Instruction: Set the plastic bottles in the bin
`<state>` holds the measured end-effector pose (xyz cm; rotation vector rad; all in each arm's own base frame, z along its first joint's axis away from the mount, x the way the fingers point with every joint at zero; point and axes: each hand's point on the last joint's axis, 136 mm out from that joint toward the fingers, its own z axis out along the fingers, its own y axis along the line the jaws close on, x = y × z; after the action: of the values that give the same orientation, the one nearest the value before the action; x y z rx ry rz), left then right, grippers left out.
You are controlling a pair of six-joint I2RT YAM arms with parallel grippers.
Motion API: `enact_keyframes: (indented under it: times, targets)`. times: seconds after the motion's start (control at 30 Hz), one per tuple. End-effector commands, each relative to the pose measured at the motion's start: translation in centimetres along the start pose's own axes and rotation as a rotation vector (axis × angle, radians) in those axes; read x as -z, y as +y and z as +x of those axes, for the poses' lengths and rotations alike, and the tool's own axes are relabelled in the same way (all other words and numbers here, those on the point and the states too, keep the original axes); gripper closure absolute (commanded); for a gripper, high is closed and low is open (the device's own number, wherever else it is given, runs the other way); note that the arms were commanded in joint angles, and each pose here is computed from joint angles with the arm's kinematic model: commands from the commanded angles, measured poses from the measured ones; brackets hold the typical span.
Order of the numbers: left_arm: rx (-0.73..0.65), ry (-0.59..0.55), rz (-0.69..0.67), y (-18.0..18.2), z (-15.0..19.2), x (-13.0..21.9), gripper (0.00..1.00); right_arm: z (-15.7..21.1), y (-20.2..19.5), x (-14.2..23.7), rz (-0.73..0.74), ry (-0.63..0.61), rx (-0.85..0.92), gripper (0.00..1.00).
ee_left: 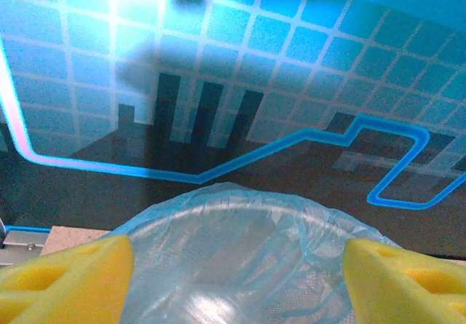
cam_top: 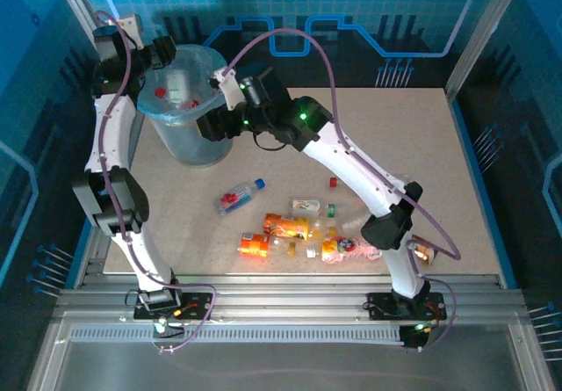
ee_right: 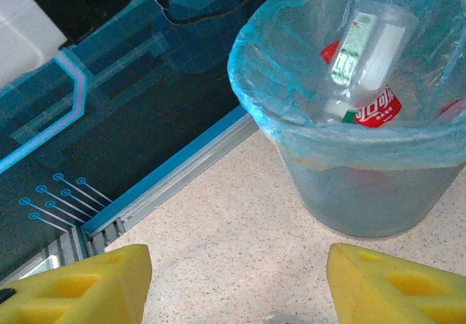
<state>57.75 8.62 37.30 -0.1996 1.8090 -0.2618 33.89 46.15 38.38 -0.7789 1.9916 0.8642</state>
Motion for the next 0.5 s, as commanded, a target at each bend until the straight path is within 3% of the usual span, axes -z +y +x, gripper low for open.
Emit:
enact_keyframes:
  times: [0.0,0.47]
  targets:
    - [-0.036,-0.038,0.003,-0.12,-0.79,0.39,0.22,-0.12,-0.52,-0.31,-0.011,0.003,-0.015,0.34]
    - [-0.032,-0.037,0.003,-0.56,-1.01,1.18,0.23,0.32,-0.90,-0.23,-0.011,0.023,-0.030,0.34]
